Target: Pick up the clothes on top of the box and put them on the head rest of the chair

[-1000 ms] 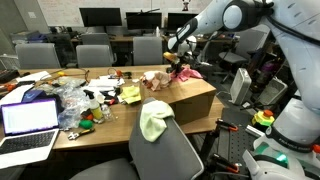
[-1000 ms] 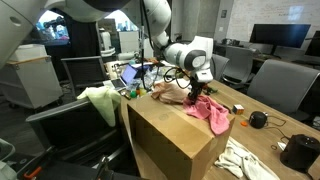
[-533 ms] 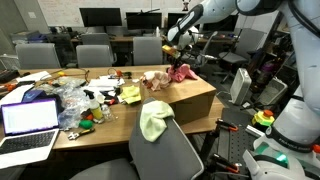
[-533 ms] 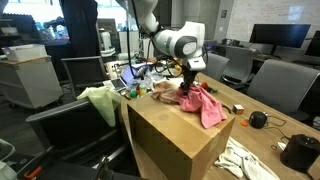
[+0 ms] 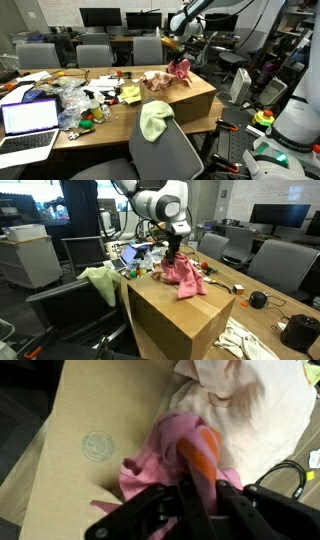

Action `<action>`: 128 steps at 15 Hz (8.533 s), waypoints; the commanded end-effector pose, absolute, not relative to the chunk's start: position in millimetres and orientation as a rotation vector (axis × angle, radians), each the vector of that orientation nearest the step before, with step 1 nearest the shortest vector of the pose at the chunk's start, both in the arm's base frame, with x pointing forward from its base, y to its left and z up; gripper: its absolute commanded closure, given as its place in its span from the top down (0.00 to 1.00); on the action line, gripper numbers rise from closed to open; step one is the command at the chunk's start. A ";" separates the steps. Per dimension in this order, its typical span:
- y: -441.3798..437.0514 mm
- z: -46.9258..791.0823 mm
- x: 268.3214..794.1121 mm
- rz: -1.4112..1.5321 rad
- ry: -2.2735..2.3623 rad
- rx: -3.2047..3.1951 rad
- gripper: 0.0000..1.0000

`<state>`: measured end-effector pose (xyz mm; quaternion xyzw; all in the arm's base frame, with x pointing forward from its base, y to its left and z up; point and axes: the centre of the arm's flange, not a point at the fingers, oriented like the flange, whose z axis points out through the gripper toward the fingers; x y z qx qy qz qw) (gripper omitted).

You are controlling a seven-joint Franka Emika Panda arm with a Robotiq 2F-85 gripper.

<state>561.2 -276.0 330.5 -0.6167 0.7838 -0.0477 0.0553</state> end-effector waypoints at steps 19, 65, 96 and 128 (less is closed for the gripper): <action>-69.6 407.8 466.3 -0.085 1.553 -2.625 0.04; 122.7 463.5 398.3 0.229 -0.035 -3.125 0.04; 176.0 445.9 390.8 0.456 -0.365 -3.272 0.04; 28.2 473.4 468.7 0.407 0.329 -3.024 1.00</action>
